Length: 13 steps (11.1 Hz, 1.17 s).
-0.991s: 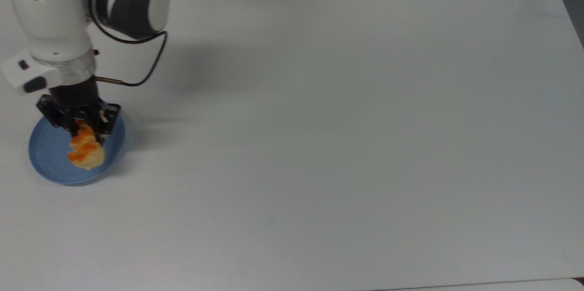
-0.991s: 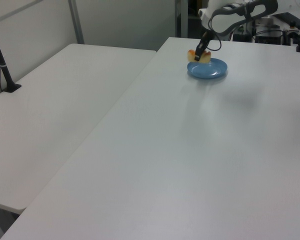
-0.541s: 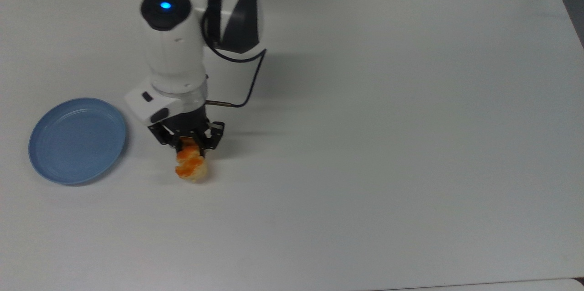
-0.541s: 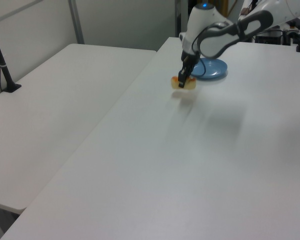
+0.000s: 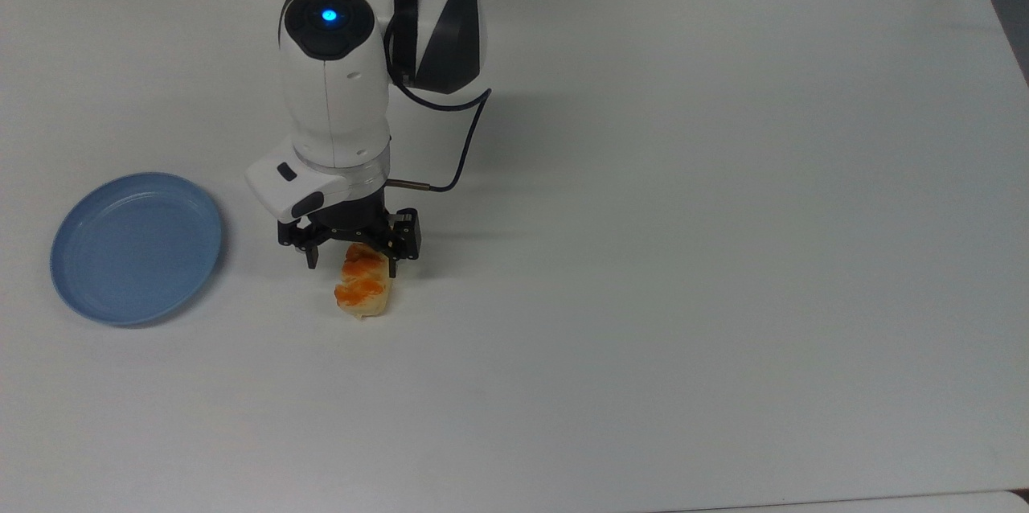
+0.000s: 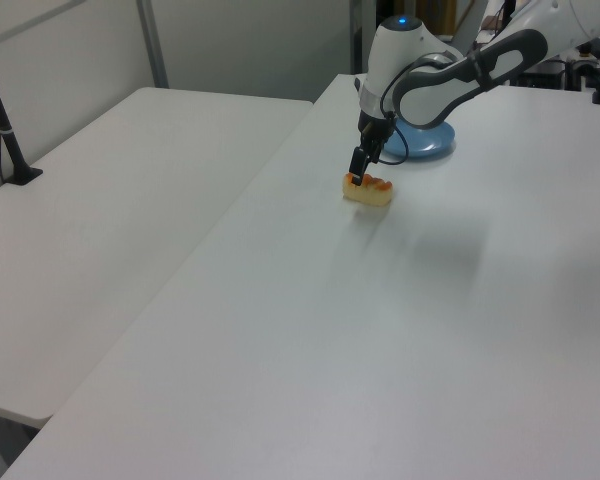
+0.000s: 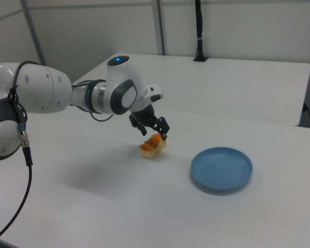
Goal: Put the bread on the table
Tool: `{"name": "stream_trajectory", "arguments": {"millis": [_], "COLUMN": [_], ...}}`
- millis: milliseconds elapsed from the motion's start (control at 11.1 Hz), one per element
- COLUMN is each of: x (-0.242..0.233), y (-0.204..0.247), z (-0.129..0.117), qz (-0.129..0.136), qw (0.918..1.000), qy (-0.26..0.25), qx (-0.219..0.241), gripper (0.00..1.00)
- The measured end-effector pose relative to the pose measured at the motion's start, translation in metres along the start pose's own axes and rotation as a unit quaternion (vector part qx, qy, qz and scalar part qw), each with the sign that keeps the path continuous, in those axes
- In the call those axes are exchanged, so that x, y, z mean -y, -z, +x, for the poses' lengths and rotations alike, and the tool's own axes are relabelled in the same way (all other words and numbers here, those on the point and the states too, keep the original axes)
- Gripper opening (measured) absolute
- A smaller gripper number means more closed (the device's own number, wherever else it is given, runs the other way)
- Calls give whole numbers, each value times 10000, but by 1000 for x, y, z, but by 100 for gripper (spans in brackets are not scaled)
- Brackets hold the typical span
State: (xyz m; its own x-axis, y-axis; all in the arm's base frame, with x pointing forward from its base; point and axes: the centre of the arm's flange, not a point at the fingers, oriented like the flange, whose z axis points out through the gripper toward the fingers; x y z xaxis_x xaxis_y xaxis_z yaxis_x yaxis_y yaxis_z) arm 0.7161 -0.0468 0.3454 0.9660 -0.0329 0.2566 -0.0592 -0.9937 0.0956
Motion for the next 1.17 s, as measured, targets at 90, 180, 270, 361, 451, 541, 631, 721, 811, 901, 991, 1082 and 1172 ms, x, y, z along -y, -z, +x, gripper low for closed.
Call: {"name": "stream_trajectory", "arguments": {"millis": [90,180,270,361,451,541,631,721,811,901,991,1082,1172], "x": [5,10,15,18,18,18,18,17,13,7,-1,-8,-10], "y": [10,33,60,100,136,168,192,213,234,252,266,274,275], "z": [2,6,7,4,-4,-13,-22,-32,-42,-49,-55,-59,-60], "qz": [1,-8,-18,-42,-67,-87,-73,-36,5,30,48,51,52], "qw": [10000,9999,9998,9993,9985,9974,9963,9947,9936,9932,9928,9926,9926], "qy": [34,69,98,121,127,128,109,80,36,-28,-105,-161,-186], "qx": [26,86,160,342,536,710,852,1021,1130,1162,1192,1199,1197], "gripper": [100,100,100,100,100,100,100,100,100,100,100,100,100]}}
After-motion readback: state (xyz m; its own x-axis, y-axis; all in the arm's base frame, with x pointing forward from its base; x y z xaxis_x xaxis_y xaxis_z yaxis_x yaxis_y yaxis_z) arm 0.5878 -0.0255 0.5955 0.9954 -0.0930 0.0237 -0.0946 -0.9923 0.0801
